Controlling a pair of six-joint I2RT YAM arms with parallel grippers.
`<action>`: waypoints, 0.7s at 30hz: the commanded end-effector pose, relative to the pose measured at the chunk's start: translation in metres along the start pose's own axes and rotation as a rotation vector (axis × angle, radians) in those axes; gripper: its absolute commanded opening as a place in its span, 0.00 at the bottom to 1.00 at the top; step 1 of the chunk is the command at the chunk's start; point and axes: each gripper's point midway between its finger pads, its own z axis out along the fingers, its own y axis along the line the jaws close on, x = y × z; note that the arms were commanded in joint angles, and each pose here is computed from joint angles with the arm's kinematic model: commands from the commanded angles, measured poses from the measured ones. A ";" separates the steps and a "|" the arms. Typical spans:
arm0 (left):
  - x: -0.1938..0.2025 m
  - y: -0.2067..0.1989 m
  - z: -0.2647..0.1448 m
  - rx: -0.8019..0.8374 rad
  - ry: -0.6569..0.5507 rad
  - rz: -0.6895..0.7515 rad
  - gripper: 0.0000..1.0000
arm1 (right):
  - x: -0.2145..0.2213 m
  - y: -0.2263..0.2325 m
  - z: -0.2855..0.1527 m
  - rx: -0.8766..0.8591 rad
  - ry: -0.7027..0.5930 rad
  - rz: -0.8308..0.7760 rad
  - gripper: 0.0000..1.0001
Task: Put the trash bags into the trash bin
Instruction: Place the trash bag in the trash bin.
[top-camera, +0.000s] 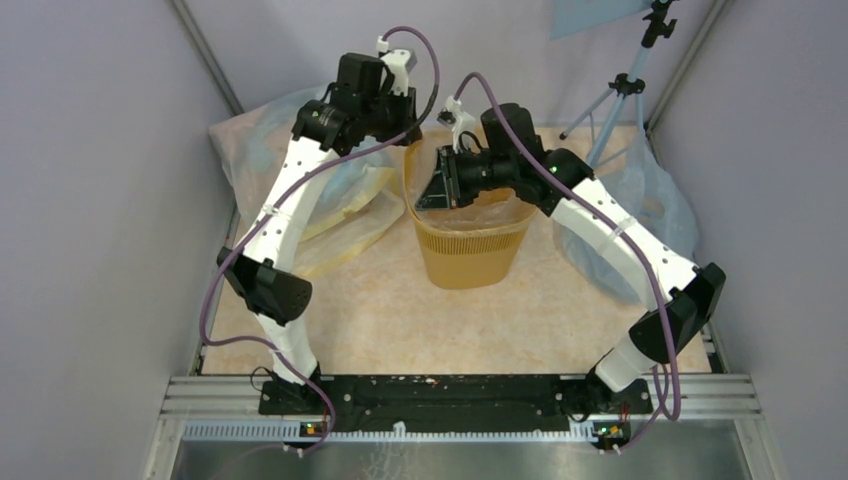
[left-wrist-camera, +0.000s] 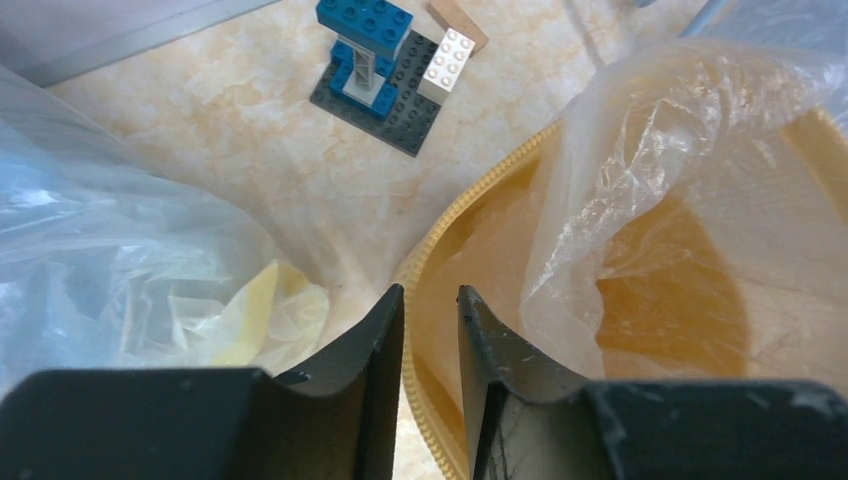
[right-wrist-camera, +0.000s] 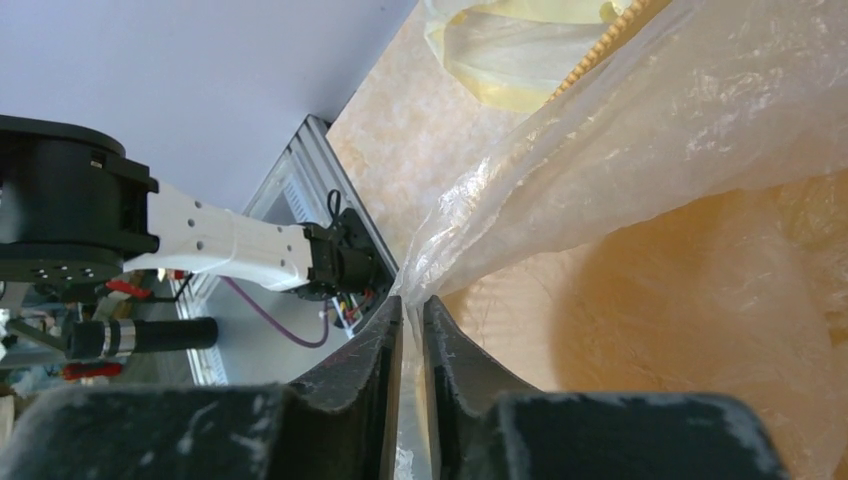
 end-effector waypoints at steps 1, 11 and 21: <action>-0.016 -0.010 -0.024 0.054 -0.067 -0.047 0.35 | -0.016 0.028 -0.017 -0.058 -0.073 -0.057 0.18; -0.024 -0.007 -0.036 0.141 -0.087 -0.150 0.34 | -0.012 0.017 -0.015 -0.010 -0.063 -0.031 0.39; -0.032 -0.015 -0.048 0.271 -0.114 -0.226 0.38 | -0.011 0.021 -0.011 -0.049 -0.050 -0.034 0.36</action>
